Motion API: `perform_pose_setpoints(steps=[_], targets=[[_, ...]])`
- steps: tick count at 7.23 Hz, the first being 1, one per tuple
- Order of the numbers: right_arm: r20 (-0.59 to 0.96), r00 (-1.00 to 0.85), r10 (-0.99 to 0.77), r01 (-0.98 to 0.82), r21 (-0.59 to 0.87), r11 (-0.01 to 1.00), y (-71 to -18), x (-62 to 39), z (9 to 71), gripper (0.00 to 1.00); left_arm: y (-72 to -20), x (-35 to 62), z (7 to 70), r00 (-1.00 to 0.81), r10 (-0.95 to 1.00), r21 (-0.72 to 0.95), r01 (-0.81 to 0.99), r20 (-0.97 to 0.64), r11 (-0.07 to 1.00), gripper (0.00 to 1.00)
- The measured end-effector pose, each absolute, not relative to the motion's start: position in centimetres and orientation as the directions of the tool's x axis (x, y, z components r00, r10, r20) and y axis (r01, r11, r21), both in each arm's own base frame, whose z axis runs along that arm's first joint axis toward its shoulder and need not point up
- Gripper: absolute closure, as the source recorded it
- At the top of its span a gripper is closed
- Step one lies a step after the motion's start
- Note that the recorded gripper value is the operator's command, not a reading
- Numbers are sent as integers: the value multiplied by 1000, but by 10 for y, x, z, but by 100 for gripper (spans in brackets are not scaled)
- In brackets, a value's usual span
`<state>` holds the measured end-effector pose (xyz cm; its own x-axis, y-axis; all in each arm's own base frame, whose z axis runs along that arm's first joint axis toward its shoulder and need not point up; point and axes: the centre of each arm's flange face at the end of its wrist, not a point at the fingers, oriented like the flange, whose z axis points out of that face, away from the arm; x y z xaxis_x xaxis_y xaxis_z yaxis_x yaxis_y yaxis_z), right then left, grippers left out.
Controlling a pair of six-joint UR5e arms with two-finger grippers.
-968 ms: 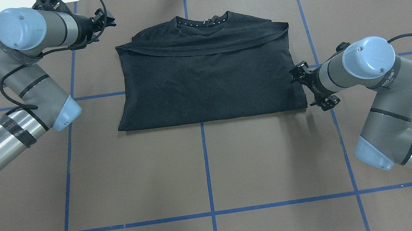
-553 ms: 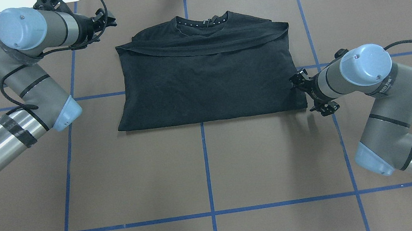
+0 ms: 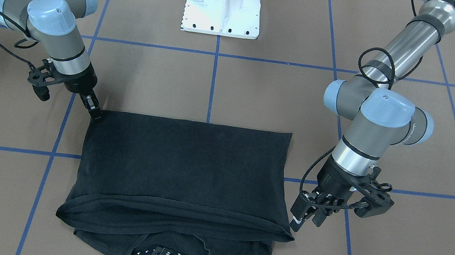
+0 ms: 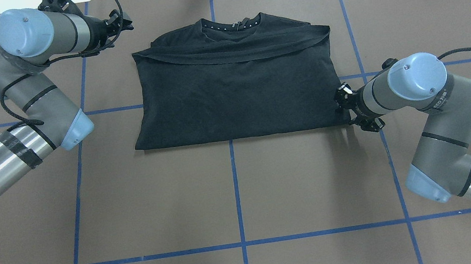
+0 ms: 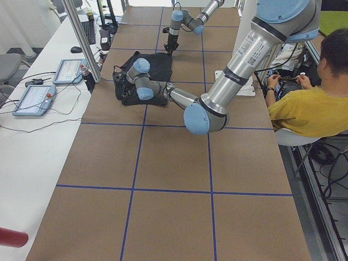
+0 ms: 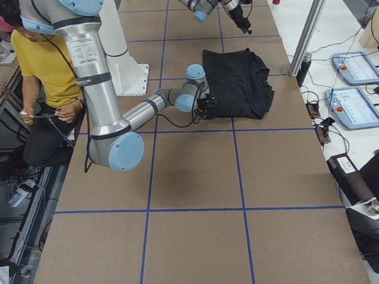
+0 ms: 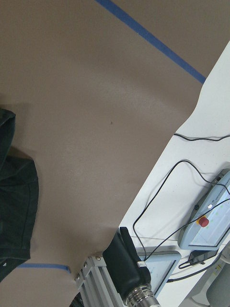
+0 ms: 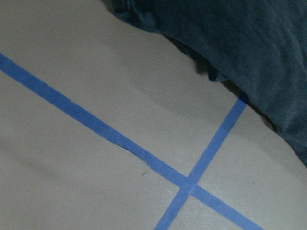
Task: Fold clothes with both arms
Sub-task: 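Move the right gripper to the folded shirt's side edge and grasp it, then drag the folded shirt away with the right gripper while the left gripper reaches in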
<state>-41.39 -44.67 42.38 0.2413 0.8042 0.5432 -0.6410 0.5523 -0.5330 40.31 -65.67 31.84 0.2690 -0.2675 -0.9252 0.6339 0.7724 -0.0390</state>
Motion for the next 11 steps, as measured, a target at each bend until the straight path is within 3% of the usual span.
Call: perform_pose_setpoints(steps=[3, 6, 7, 8, 9, 11], targets=[[549, 245, 799, -614, -549, 566, -428, -393, 417, 100, -656, 402, 315, 265, -263, -39, 633, -928, 773, 23], [528, 342, 777, -421, -653, 629, -333, -359, 383, 100, -629, 394, 267, 229, -226, -52, 587, -947, 808, 23], [501, 418, 758, -303, -710, 636, -292, -366, 368, 66, -615, 392, 255, 216, -238, -85, 545, -947, 834, 23], [472, 501, 725, -198, -753, 627, -249, -381, 356, 1, -606, 389, 249, 200, -253, -116, 522, -947, 845, 23], [451, 567, 690, -131, -777, 615, -213, -397, 350, 0, -598, 388, 244, 183, -266, -142, 505, -946, 851, 23], [412, 632, 656, -68, -814, 577, -194, -402, 350, 0, -570, 394, 241, 153, -293, -191, 469, -944, 862, 23]])
